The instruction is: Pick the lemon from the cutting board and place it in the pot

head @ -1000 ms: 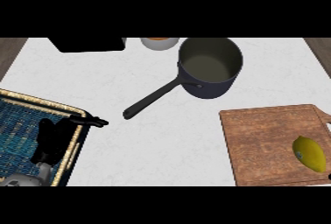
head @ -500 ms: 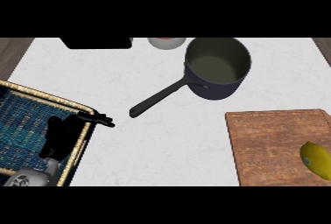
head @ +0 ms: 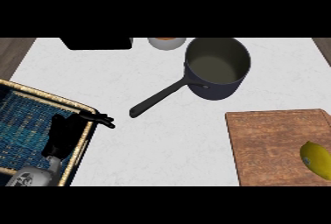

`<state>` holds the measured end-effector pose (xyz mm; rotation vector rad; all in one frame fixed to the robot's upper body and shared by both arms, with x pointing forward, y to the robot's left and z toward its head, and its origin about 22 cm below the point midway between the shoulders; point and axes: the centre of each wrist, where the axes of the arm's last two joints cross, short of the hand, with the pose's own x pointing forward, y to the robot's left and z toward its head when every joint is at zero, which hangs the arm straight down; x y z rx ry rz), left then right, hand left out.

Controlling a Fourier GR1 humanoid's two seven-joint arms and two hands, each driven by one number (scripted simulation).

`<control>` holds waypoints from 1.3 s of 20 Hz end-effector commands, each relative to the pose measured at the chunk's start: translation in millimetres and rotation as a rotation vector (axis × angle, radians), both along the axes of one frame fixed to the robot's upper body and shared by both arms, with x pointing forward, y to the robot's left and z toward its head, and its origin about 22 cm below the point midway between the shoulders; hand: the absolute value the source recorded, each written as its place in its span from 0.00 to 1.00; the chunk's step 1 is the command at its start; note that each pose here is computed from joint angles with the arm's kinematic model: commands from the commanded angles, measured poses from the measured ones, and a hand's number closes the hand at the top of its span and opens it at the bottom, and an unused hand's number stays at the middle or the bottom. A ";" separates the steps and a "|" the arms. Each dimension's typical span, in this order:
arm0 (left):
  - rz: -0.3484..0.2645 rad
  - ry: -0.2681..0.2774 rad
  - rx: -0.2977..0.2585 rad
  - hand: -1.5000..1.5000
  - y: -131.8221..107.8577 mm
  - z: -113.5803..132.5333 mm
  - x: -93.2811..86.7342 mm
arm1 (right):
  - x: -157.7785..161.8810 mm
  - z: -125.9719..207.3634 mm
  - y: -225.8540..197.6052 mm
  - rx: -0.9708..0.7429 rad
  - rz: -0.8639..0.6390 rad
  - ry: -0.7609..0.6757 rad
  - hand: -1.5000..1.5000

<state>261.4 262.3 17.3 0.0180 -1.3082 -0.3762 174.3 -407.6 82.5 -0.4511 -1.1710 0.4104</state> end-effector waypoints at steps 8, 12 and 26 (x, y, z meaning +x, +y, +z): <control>0.049 0.047 -0.098 0.50 -14.2 -28.9 -9.9 | -19.2 -47.2 -30.2 0.159 0.019 -0.084 0.00; 0.049 0.047 -0.118 0.50 -15.9 -27.6 -6.9 | -7.2 -35.1 -25.3 0.260 0.046 -0.135 0.00; 0.012 0.038 -0.098 0.50 -22.8 -35.3 -3.6 | 5.7 -115.9 -15.4 0.491 -0.015 -0.110 0.00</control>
